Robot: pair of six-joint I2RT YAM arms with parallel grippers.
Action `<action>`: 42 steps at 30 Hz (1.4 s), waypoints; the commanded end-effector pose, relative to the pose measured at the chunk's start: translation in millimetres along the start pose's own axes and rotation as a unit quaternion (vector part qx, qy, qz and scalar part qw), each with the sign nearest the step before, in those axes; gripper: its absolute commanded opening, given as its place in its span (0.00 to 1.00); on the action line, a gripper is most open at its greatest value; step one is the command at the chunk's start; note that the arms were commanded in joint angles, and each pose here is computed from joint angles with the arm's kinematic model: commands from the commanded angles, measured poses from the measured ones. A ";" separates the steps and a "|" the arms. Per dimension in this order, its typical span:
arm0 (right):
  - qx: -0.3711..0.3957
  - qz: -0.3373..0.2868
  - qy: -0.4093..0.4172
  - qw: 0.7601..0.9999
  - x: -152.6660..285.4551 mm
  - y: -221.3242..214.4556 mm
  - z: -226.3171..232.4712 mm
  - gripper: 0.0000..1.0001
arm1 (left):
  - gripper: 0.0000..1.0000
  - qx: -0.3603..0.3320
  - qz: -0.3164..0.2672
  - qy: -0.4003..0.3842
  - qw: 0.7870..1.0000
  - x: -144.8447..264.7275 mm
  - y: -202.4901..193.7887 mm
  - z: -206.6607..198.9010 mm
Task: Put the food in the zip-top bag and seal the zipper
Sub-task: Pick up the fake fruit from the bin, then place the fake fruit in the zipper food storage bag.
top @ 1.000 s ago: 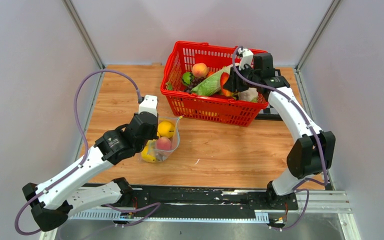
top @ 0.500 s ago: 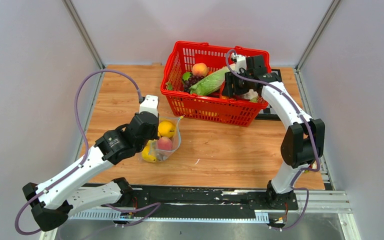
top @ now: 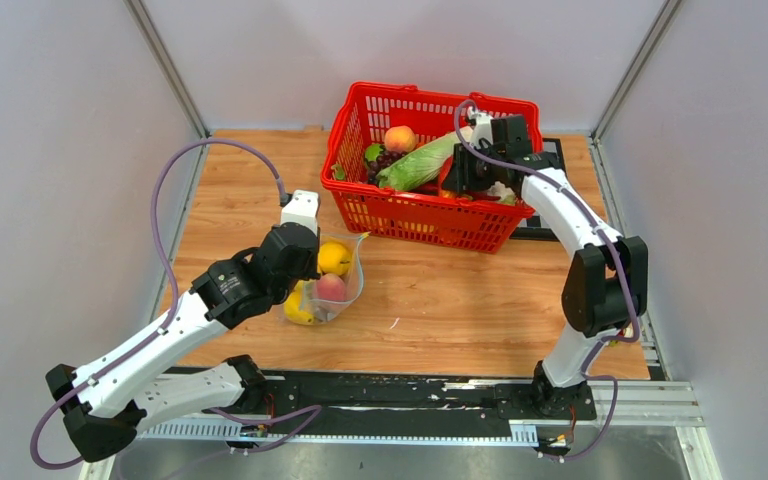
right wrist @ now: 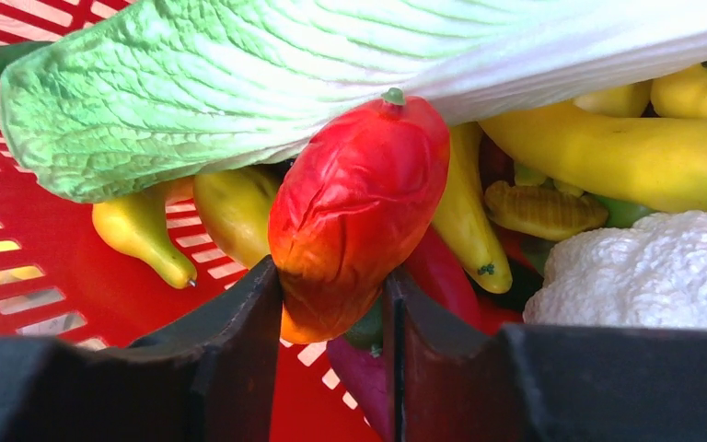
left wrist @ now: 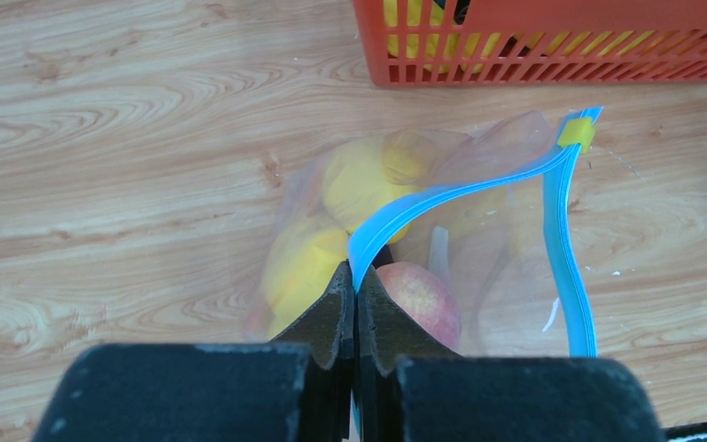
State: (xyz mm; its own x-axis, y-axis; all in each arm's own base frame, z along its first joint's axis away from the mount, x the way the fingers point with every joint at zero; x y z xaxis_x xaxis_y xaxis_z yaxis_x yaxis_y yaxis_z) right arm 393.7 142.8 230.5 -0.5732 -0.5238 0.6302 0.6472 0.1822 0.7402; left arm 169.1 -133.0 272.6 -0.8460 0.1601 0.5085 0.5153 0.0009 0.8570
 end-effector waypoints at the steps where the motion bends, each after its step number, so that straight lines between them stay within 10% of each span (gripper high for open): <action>1: -0.019 -0.078 0.018 0.997 11.2 22.0 11.8 0.30 | 0.00 0.016 -0.021 -0.014 1.000 3.5 11.8 -3.4; 16: -0.024 -0.211 0.025 0.977 73.9 32.9 39.2 0.14 | 0.00 0.016 -0.016 -0.025 0.999 1.8 8.2 -5.9; 23: 0.129 -0.346 0.205 0.907 126.7 28.7 102.8 0.16 | 0.00 0.018 -0.017 -0.038 0.999 -1.3 9.3 -11.5; 42: 0.378 -0.255 0.384 0.803 95.9 -32.8 241.9 0.16 | 0.00 0.045 -0.019 -0.079 0.996 3.5 8.7 -18.4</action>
State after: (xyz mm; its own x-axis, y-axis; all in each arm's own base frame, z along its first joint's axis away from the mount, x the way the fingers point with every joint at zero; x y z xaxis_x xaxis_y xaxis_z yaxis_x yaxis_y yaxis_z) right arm 190.1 276.8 322.5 -0.0096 -0.9980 0.0620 -0.0981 0.0627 0.9932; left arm 167.2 -147.5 271.6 -0.8174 0.2683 0.5097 0.5350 0.0257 0.8445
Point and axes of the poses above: each gripper's point midway between its finger pads, its own x axis back along the fingers, its own z axis along the line the jaws close on, y = z × x, the point moved 7 cm from there along x, back along the fingers, and after that the axes turned 6 degrees about x, right-handed, at the moved point
